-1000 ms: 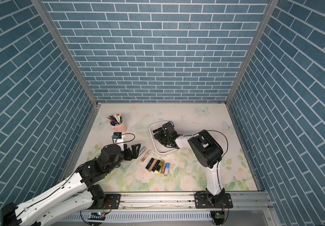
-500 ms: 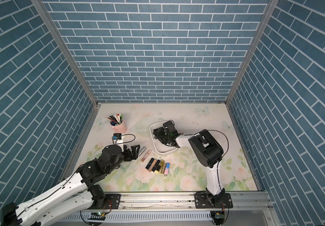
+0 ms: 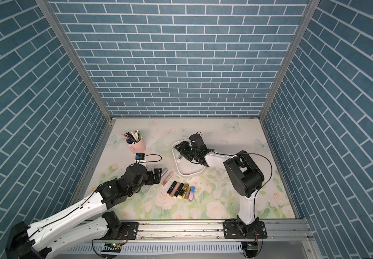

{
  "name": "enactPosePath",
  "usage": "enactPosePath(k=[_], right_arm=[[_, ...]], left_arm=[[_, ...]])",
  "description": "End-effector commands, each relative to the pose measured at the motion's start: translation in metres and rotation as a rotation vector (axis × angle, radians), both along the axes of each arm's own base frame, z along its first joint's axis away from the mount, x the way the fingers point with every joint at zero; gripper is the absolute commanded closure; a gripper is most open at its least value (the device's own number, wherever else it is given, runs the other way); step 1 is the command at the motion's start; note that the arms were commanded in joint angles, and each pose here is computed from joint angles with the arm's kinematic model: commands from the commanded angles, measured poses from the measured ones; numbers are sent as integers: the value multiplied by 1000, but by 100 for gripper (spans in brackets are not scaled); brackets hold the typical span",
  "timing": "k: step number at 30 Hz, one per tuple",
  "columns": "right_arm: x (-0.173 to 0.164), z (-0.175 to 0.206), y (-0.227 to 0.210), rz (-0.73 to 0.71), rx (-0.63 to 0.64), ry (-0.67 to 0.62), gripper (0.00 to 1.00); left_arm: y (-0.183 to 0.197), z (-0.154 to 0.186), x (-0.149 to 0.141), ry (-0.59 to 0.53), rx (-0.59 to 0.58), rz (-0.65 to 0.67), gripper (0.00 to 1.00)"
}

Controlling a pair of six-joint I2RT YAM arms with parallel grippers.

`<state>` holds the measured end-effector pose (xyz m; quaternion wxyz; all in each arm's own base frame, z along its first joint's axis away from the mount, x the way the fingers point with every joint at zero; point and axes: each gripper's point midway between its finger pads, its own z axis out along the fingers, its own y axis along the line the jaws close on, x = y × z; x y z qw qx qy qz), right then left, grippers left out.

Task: Put the lipstick into the storage box
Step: Place the lipstick in the storage box, then pick up the lipstick at the center of the board.

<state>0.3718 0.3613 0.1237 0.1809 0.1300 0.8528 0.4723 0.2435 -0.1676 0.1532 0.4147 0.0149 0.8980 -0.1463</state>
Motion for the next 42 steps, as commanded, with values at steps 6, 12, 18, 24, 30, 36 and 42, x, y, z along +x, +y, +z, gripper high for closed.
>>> enactPosePath(k=[6, 12, 18, 24, 30, 36, 42], right_arm=[[-24, 74, -40, 98, -195, -255, 39], [-52, 72, -76, 134, -302, -285, 39], [-77, 52, -92, 169, -340, -255, 40], [-89, 40, -99, 177, -340, -237, 40], [-93, 36, -104, 171, -348, -232, 40], [-95, 29, -106, 166, -353, -221, 40], [-95, 26, -107, 162, -354, -217, 40]], left_arm=[[10, -13, 29, 92, 74, -25, 0], [-1, -33, 36, 168, 117, -120, 7], [-11, -57, 38, 228, 165, -188, 16], [-17, -75, 46, 272, 210, -219, 25], [-22, -93, 49, 324, 241, -241, 28], [-16, -109, 49, 373, 273, -231, 31], [-14, -119, 49, 406, 290, -229, 36]])
